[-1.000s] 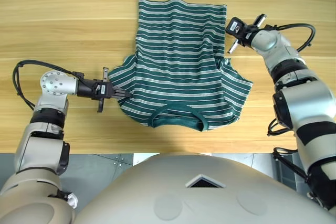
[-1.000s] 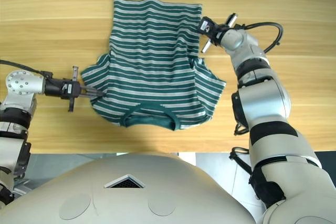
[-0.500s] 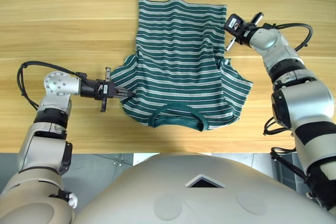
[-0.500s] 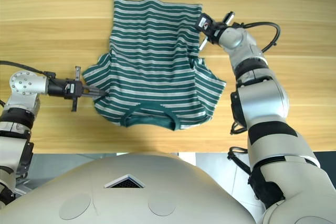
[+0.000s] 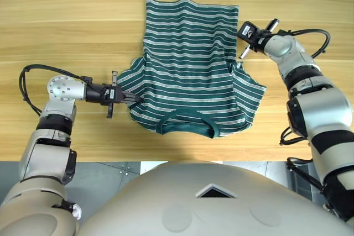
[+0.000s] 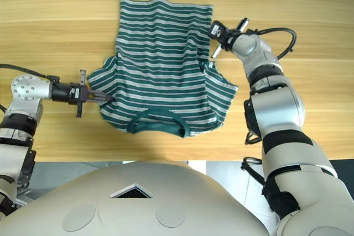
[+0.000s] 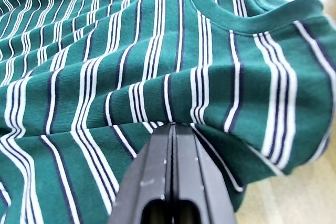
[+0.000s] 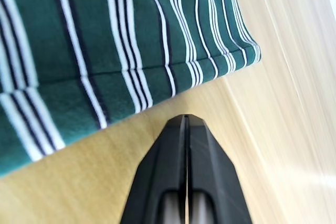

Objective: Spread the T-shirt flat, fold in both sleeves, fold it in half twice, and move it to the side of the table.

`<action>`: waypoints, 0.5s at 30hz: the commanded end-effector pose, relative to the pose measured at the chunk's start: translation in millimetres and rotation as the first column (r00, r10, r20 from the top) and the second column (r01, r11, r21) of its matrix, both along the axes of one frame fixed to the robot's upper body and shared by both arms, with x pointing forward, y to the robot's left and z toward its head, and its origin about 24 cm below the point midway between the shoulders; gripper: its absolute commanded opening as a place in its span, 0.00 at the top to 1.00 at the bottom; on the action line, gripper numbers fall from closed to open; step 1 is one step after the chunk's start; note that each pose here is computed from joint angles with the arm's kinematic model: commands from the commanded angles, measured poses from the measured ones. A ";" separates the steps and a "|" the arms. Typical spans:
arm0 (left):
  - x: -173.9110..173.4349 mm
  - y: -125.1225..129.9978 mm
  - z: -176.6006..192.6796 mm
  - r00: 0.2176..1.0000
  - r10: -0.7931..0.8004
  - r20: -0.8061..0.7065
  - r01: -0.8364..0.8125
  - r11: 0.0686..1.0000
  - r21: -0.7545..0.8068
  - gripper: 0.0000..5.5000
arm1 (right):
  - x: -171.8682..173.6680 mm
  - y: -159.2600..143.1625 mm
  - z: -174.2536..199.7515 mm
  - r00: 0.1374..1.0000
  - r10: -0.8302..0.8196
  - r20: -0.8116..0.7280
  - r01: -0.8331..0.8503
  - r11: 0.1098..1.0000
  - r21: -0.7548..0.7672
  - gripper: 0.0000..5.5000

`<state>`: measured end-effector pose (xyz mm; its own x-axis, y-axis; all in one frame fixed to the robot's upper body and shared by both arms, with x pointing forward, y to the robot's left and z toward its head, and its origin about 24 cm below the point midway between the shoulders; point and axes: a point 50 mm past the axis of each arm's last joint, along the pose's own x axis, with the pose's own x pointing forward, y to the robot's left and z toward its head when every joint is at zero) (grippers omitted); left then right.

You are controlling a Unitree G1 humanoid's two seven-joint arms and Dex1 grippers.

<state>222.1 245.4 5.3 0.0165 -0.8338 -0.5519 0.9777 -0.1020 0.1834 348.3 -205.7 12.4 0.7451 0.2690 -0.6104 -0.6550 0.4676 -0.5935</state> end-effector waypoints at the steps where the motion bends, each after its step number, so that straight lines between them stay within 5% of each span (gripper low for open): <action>1: -5.2 -2.0 -6.7 0.999 -0.010 -0.037 0.010 1.000 0.013 0.99 | 0.1 -13.9 4.6 0.999 -0.041 0.009 0.041 0.999 -0.002 1.00; 15: -5.2 -3.7 -7.0 0.999 -0.012 -0.035 0.012 1.000 0.003 0.99 | 3.6 22.8 8.9 0.988 0.149 0.041 -0.151 0.988 0.045 1.00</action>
<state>222.1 243.6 4.6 0.0153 -0.8378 -0.5458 0.9776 -0.1021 0.1841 352.0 -186.2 21.7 0.7328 0.3961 -0.5532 -0.6804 0.4205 -0.6002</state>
